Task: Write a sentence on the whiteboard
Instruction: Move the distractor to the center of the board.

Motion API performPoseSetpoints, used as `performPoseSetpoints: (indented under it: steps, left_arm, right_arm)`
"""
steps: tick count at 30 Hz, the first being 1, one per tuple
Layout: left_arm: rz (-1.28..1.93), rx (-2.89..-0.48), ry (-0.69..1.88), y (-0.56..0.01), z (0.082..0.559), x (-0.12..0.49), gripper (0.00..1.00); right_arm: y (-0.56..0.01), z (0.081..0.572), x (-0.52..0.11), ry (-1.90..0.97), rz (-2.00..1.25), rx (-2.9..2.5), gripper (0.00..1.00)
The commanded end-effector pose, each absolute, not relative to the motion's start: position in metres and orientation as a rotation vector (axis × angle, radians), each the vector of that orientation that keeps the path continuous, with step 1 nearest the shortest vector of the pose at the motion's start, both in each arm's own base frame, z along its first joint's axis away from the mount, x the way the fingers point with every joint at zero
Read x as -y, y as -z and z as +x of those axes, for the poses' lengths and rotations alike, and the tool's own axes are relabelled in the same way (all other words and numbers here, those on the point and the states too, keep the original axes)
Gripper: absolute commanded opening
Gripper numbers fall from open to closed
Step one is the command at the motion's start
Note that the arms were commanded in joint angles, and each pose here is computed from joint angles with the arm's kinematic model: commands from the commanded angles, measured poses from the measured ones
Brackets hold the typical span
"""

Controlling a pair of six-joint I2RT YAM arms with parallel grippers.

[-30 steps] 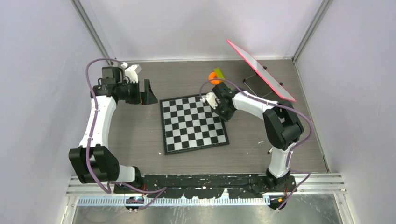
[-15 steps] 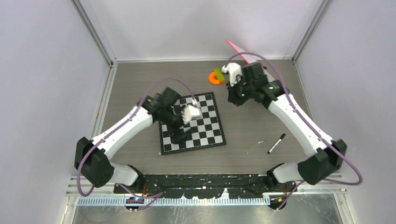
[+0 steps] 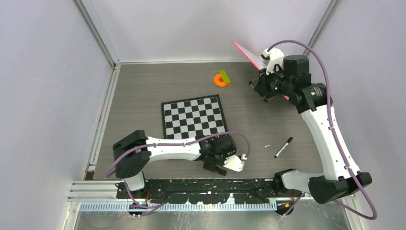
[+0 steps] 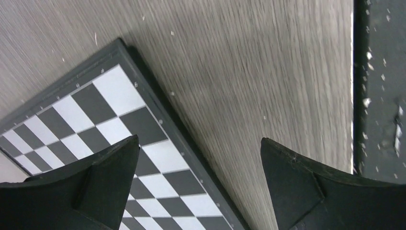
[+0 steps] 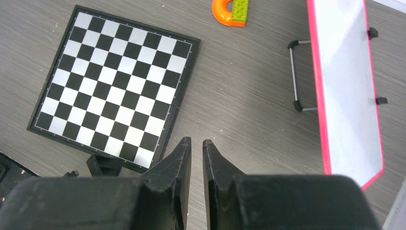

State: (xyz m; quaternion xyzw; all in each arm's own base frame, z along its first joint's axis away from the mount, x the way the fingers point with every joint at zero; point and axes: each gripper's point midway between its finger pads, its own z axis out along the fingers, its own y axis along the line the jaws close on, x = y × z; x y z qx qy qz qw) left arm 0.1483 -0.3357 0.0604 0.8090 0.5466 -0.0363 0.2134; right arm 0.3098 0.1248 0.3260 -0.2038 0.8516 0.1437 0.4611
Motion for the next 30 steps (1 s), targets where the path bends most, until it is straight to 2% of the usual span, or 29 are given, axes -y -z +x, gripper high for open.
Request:
performPoseSetpoints:
  steps: [1,6,11,19,27,30]
  left_arm:
    - [2.11,-1.412,-0.042,-0.062,0.169,0.366,1.0]
    - [2.067,-1.437,-0.214,-0.039,0.196,0.355,1.0]
    - [1.96,-1.62,-0.253,-0.03,0.239,0.318,1.0]
    - [1.744,-1.883,-0.182,-0.034,0.306,0.244,1.0]
    - [1.518,-2.067,-0.156,-0.041,0.366,0.177,1.0]
    - [1.44,-2.131,-0.096,-0.045,0.373,0.163,1.0]
  right_arm:
    - [-0.347,0.299,-0.113,-0.351,-0.438,-2.049,0.21]
    - [-0.341,0.296,-0.11,-0.347,-0.454,-2.062,0.27]
    - [-0.347,0.302,-0.097,-0.29,-0.38,-2.059,0.27]
    - [-0.36,0.336,-0.052,-0.27,-0.145,-2.124,0.27]
    - [-0.333,0.381,0.011,-0.22,0.016,-2.242,0.27]
    - [-0.317,0.396,0.039,-0.194,0.063,-2.287,0.27]
